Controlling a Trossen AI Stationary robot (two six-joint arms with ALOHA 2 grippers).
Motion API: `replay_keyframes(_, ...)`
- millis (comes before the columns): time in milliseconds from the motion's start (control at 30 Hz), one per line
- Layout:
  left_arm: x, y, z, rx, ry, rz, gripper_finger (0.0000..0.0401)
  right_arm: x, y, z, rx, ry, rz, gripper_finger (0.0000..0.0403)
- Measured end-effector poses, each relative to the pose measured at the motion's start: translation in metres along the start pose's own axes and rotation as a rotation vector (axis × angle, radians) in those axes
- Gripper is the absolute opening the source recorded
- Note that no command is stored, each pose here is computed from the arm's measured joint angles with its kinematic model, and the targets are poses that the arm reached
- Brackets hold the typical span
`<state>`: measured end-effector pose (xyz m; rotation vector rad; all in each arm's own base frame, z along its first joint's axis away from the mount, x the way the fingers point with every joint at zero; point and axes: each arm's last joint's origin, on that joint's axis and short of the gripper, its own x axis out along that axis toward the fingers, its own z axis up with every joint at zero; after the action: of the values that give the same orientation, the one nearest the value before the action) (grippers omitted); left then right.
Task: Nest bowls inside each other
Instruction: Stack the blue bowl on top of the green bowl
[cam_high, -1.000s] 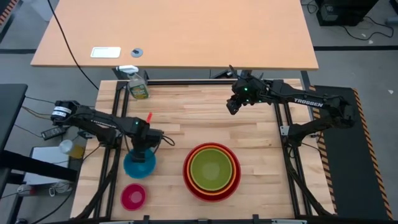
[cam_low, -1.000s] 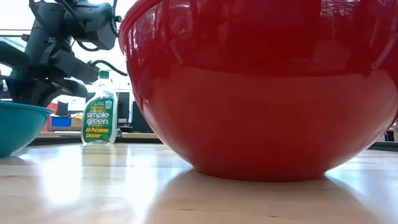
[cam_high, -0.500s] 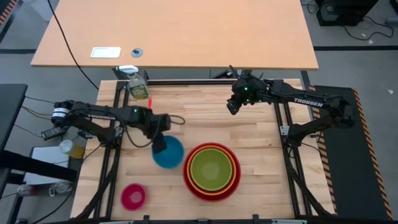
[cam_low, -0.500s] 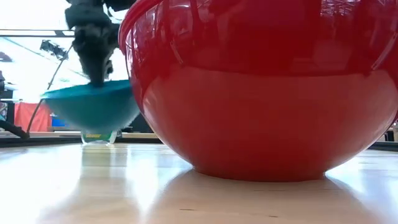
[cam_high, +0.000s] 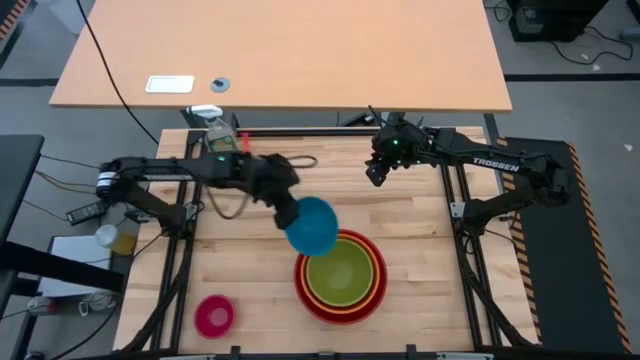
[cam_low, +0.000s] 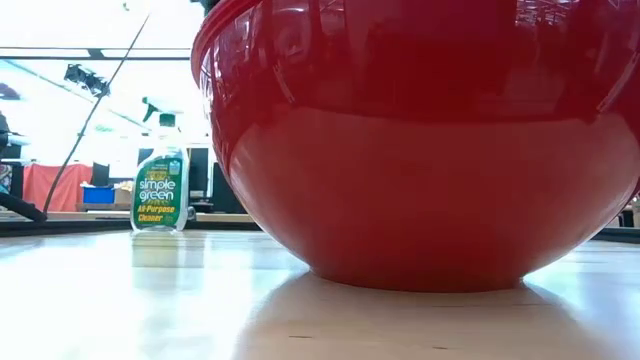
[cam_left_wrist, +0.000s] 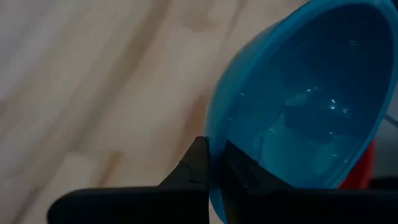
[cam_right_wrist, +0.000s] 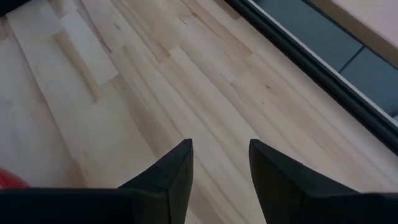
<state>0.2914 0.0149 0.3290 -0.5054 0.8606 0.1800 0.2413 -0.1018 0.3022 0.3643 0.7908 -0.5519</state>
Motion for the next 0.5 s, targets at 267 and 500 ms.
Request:
replay_keyframes(267,0.064,-0.047,0.036,0.055,0.09,-0.065,0.0012,0.001,-0.015,0.003,0.027,0.001,-0.012,0.0164)
replay_keyframes(500,0.114,-0.079,0.041,0.216,0.246,-0.034,0.0021,0.001,-0.018,0.004,0.015,0.01,0.009,0.0164)
